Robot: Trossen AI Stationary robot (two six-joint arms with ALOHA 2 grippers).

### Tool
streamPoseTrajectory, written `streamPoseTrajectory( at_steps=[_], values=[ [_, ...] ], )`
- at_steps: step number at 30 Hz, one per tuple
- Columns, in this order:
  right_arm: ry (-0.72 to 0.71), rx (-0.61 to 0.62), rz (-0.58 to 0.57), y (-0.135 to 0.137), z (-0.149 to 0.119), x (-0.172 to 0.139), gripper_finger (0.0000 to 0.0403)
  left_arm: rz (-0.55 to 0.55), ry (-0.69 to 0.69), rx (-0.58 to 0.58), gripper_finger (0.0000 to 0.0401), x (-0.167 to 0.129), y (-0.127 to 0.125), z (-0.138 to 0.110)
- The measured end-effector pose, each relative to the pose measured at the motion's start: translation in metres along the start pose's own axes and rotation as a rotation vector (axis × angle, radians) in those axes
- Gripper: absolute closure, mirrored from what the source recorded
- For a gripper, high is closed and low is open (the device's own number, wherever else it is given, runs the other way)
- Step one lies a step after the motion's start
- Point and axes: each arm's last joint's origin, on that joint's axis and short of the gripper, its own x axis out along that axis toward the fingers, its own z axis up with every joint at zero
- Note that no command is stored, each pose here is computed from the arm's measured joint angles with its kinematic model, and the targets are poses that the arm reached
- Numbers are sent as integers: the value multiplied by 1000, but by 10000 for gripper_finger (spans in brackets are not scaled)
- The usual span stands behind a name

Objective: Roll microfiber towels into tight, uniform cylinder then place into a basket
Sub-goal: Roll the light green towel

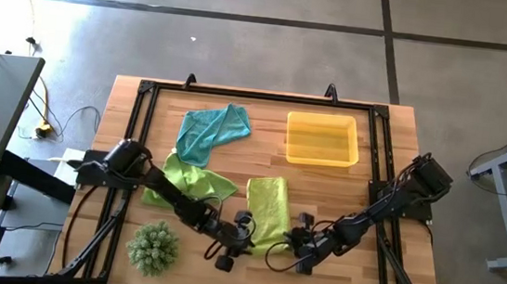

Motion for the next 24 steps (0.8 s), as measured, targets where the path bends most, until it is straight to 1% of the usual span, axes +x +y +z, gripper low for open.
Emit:
streamPoseTrajectory(
  at_steps=[3,6,10,13,17,21,24],
  values=[
    [5,28,2,0,0,0,362,-6,-17,25,292,-8,-3,9],
    [25,35,48,1,0,-1,394,-2,-23,34,291,-13,-3,13],
    [66,81,148,1,5,-9,390,-1,-65,31,290,-18,-5,23],
    [82,131,207,-3,11,-16,388,-2,-62,32,290,-19,-6,24],
    [90,229,287,-7,22,-22,394,1,-84,29,290,-20,-6,28],
    [117,365,289,-15,27,-20,400,37,-107,31,290,-20,-7,30],
    [121,414,292,-19,30,-19,400,40,-100,66,283,-21,-10,29]
  ],
)
